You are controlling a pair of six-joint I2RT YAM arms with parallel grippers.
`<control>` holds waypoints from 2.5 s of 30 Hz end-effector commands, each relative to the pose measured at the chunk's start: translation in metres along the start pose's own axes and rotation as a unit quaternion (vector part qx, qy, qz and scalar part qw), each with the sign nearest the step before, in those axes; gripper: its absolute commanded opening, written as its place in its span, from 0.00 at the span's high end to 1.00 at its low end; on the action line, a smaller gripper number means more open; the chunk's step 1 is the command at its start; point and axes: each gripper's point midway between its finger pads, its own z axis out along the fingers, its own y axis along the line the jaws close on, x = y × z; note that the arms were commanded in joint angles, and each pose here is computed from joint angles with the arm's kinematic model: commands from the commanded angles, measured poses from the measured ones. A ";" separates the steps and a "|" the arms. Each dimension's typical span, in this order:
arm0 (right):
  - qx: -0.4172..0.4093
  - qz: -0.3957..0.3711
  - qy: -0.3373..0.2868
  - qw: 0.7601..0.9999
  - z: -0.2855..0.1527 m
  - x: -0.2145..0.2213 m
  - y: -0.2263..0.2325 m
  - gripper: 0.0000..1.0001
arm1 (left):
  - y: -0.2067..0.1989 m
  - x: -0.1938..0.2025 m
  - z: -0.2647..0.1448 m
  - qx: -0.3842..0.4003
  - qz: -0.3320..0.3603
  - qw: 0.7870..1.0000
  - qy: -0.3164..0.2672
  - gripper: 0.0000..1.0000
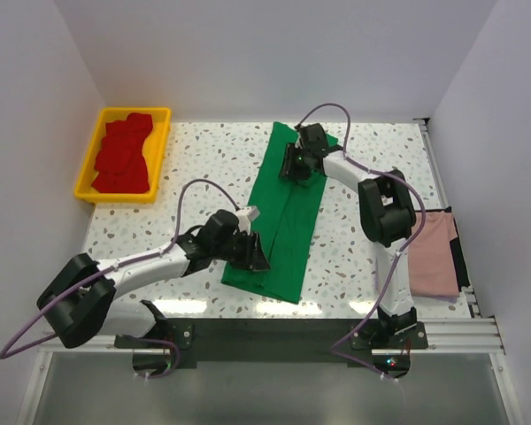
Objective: Fold and stack the t-shirts
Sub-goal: Fold the tshirt
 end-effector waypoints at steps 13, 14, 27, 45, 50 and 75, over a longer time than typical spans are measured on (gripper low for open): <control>0.085 0.034 -0.031 0.995 -0.039 -0.023 -0.037 0.58 | 0.090 -0.011 -0.017 -0.211 -0.021 0.977 -0.026 0.92; 0.093 0.031 -0.031 0.995 -0.037 -0.026 -0.039 0.58 | 0.091 -0.007 -0.015 -0.211 -0.024 0.977 -0.022 0.94; 0.117 -0.021 -0.017 0.993 0.042 -0.052 -0.063 0.56 | 0.074 0.013 0.016 -0.140 -0.090 0.986 -0.017 0.95; 0.005 0.009 -0.123 0.992 -0.093 -0.133 0.030 0.39 | 0.020 -0.023 -0.013 -0.059 -0.033 0.996 -0.053 0.72; -0.029 0.062 -0.096 0.993 -0.136 -0.065 0.038 0.43 | 0.025 -0.014 -0.016 -0.064 -0.034 0.996 -0.048 0.77; 0.021 0.045 0.088 0.995 -0.214 0.243 -0.029 0.53 | 0.045 0.028 -0.026 -0.091 -0.056 0.994 0.007 0.72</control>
